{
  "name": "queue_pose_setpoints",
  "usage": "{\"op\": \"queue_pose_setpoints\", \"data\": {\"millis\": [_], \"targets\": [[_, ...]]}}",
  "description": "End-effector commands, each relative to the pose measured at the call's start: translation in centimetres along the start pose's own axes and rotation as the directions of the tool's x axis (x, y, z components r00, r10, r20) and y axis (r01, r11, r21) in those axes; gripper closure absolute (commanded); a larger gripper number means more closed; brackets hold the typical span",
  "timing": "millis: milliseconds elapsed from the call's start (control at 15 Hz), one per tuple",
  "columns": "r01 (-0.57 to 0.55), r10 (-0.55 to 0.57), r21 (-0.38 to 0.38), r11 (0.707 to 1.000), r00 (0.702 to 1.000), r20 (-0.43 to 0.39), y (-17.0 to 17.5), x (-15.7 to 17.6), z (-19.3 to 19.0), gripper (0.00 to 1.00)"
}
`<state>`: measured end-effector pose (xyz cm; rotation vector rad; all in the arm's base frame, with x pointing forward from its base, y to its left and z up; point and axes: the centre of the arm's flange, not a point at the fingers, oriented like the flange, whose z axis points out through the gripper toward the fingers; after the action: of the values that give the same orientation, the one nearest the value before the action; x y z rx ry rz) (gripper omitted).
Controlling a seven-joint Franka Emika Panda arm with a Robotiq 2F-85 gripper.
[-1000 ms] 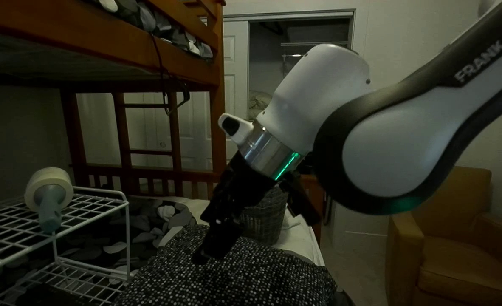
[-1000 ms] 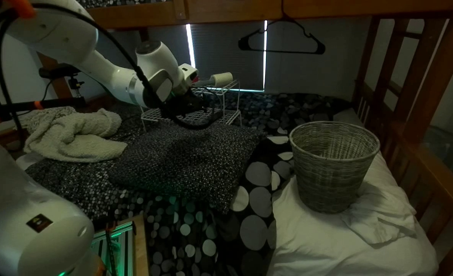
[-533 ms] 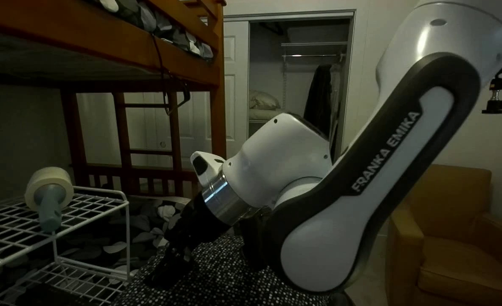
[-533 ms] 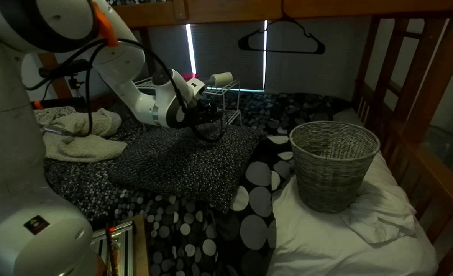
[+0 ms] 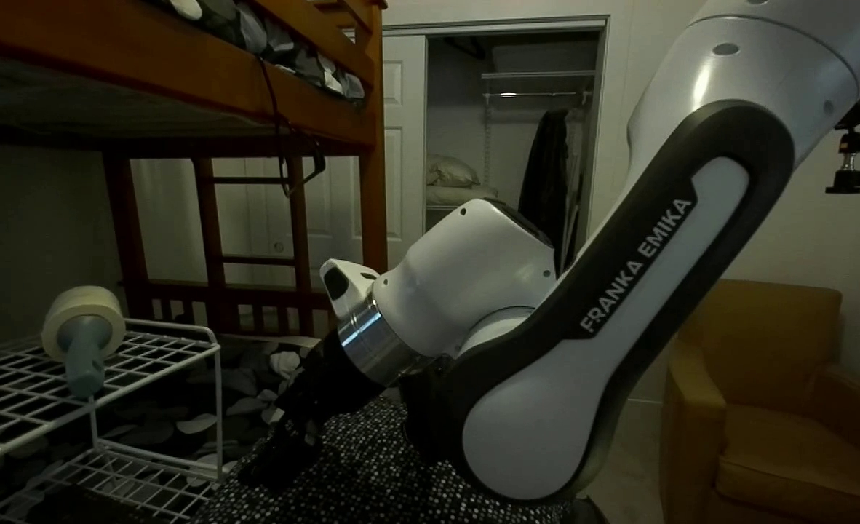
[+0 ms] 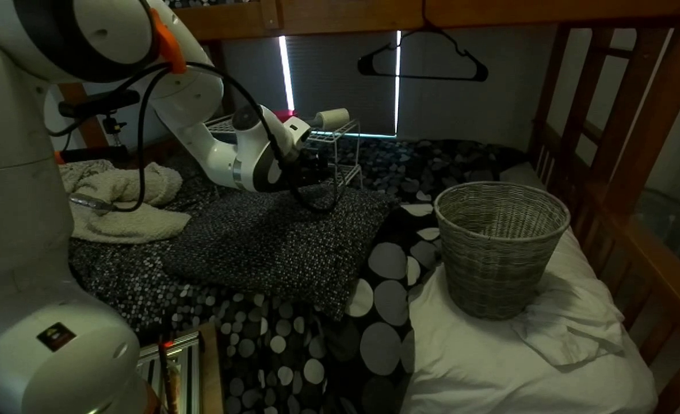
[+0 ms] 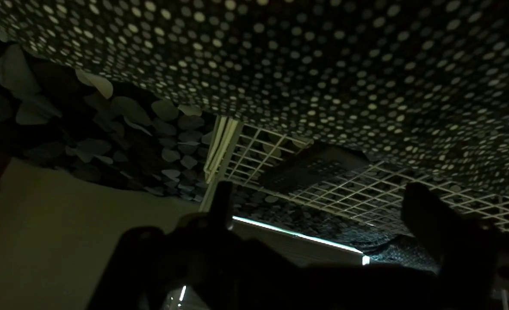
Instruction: Remove the remote from the bottom rack and put it in the basket
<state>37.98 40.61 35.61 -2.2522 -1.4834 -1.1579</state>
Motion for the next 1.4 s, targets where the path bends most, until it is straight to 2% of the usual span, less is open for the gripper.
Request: {"op": "queue_pose_setpoints", "data": {"millis": [0, 133, 333, 467, 600, 667, 867, 933, 1000, 1133, 1333], "targets": [[-0.112, 0.111, -0.015, 0.994, 0.993, -0.036, -1.4, 1.6, 3.8, 0.0], [-0.209, 0.209, 0.009, 0.978, 0.977, -0.051, -3.4, 3.0, 6.3, 0.0], [-0.266, 0.272, 0.082, 0.96, 0.959, -0.078, -7.1, 5.1, 9.2, 0.0], [-0.258, 0.261, 0.042, 0.965, 0.956, -0.132, -8.4, 6.2, 10.3, 0.0], [-0.246, 0.244, 0.009, 0.969, 0.958, -0.152, -8.1, 6.2, 10.7, 0.0], [-0.243, 0.248, 0.05, 0.969, 0.96, -0.132, -7.6, 5.3, 9.2, 0.0], [-0.245, 0.244, 0.011, 0.969, 0.956, -0.163, -7.3, 5.4, 10.3, 0.0], [-0.251, 0.247, 0.001, 0.968, 0.952, -0.181, -7.1, 5.1, 10.7, 0.0], [-0.264, 0.25, -0.047, 0.963, 0.949, -0.194, -6.9, 4.9, 11.0, 0.0], [-0.307, 0.28, -0.096, 0.947, 0.934, -0.223, -6.1, 4.1, 11.8, 0.0], [-0.325, 0.298, -0.107, 0.94, 0.931, -0.213, -6.0, 2.6, 13.4, 0.0]]}}
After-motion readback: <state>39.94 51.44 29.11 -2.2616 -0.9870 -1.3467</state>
